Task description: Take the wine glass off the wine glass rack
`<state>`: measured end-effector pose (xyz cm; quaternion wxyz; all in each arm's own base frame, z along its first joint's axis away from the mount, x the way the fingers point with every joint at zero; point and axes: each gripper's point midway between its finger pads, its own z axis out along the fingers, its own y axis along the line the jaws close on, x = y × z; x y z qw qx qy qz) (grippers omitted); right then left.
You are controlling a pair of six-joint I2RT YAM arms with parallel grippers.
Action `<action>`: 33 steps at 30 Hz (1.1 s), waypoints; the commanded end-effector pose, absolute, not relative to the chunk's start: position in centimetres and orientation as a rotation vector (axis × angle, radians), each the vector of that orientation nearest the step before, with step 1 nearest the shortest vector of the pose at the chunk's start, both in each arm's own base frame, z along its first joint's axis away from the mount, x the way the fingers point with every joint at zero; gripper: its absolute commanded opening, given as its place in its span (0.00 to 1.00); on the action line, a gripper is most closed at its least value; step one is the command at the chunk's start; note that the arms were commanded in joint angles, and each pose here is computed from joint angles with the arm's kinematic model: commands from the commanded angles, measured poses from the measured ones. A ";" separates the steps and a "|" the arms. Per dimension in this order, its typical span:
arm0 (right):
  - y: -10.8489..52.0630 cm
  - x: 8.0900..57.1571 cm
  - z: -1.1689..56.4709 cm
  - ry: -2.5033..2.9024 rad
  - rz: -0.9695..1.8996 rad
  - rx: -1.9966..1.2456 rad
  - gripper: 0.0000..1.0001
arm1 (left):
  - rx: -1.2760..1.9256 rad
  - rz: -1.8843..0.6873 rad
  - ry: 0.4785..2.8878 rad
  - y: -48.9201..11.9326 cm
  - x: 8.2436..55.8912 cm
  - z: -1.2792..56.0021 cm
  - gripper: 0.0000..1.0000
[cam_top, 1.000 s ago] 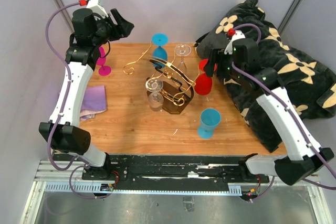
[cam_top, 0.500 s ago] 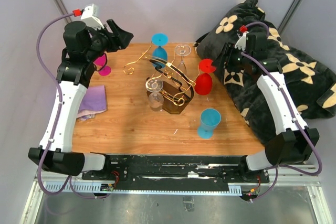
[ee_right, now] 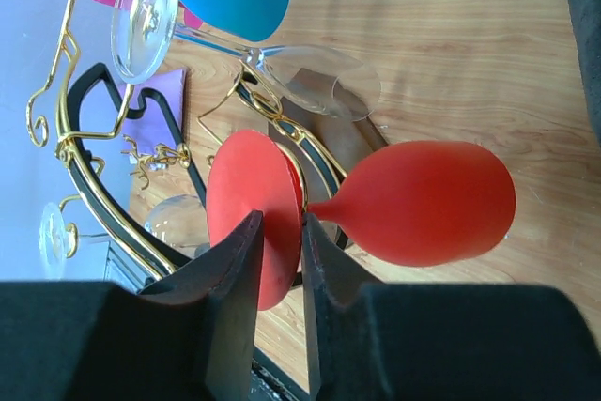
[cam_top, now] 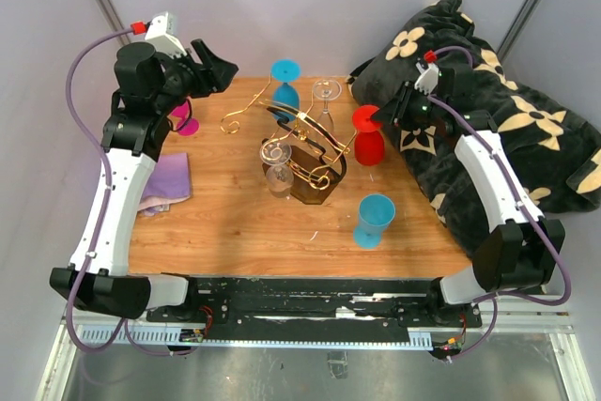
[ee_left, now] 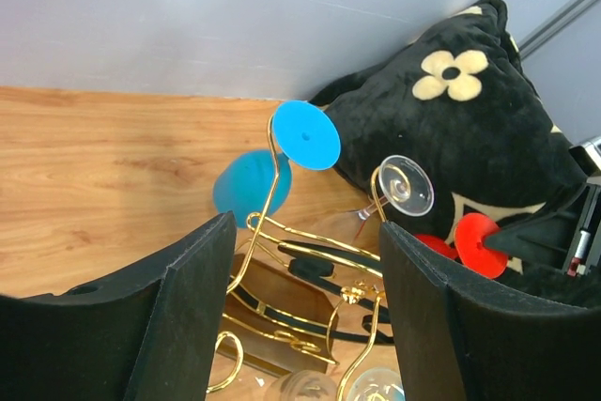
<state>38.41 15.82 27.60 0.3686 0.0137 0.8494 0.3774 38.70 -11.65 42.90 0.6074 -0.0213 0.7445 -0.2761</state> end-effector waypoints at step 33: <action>16.0 39.9 33.3 1.907 1.275 0.104 0.01 | -0.055 -0.593 1.641 -10.5 36.0 44.7 0.68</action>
